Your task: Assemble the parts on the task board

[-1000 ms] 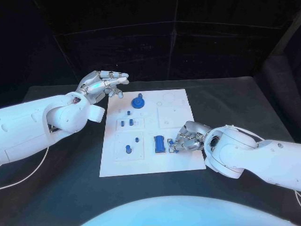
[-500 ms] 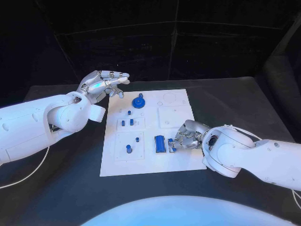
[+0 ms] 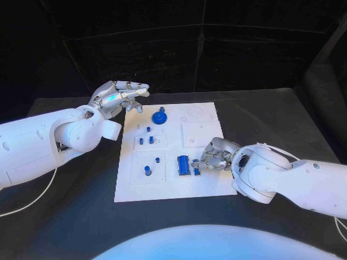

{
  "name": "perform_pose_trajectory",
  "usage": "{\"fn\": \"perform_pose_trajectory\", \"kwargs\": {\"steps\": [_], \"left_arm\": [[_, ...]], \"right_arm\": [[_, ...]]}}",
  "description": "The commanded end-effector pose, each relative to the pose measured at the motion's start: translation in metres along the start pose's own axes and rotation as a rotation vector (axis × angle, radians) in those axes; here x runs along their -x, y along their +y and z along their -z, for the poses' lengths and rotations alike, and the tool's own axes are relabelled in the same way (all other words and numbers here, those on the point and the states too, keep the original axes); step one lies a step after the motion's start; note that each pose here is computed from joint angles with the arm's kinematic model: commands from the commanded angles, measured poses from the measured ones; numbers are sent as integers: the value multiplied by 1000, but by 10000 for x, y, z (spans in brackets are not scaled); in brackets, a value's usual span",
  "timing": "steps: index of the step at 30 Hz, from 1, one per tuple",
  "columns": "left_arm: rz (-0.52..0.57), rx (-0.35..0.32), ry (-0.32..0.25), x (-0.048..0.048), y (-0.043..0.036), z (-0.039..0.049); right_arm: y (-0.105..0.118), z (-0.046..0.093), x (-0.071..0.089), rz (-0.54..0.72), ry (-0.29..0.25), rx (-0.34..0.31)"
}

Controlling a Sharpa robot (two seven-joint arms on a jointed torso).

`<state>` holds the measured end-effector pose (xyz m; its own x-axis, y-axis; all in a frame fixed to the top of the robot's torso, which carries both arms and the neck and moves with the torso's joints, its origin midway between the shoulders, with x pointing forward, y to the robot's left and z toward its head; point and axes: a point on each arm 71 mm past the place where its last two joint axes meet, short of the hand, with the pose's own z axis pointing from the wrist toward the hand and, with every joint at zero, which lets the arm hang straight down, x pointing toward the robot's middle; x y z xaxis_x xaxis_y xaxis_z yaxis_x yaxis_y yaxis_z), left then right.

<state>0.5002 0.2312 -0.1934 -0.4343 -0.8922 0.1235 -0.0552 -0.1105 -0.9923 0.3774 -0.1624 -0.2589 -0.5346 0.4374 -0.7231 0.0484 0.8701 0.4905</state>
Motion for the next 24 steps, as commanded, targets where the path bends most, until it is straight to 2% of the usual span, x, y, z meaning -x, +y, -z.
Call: {"fn": "perform_pose_trajectory", "kwargs": {"steps": [1,10,15,19,24], "left_arm": [[8,-2,12,-11,-9,-1],[7,-2,10,-5,-10,1],[7,-3,9,-4,-10,1],[5,-7,5,7,-12,-1],[0,-20,-13,41,-17,-12]], "right_arm": [[1,10,22,8,-18,7],[-44,53,67,27,-40,22],[-58,74,115,-4,-70,74],[-124,63,185,-118,-73,151],[-227,-46,394,-396,-56,274]]}}
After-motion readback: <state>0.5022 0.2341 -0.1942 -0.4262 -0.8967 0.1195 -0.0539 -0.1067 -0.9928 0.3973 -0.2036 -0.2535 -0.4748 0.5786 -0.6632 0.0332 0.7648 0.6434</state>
